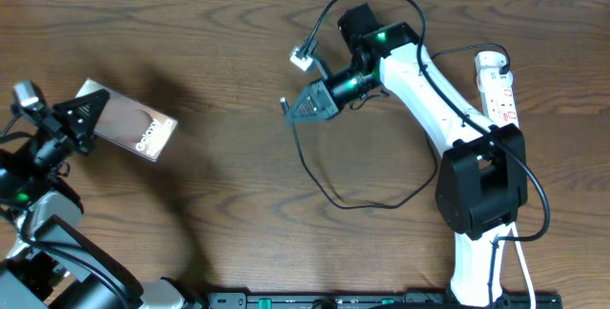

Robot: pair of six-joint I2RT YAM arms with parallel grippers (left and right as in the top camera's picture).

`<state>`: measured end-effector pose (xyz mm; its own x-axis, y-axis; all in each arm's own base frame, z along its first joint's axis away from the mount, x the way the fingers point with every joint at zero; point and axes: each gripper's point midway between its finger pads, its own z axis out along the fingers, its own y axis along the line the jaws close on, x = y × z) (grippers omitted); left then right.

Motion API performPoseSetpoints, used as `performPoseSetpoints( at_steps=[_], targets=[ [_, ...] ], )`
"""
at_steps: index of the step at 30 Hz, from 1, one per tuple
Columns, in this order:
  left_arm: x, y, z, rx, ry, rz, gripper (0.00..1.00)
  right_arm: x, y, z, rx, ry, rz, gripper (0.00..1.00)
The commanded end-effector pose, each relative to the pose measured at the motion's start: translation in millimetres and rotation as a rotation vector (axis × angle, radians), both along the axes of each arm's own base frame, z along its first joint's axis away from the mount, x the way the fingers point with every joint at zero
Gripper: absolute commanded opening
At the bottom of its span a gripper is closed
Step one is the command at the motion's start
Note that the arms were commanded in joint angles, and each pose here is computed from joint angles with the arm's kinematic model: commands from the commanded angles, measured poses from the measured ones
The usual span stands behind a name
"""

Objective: Plug charger to phone and switch on socket
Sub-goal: 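Lift the cable connector with the right gripper toward the phone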

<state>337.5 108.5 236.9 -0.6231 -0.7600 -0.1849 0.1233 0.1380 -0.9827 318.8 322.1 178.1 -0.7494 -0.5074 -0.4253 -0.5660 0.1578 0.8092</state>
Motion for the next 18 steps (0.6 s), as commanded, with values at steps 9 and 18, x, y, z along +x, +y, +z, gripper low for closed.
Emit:
performPoseSetpoints(
  at_steps=[9, 18],
  targets=[
    [15, -83, 9, 0.131, -0.139, -0.247, 0.07, -97, 42, -31, 0.202, -0.031, 0.291, 0.01],
    [15, -125, 9, 0.177, -0.212, -0.365, 0.07, -106, 53, -25, 0.266, -0.042, 0.319, 0.01]
  ],
)
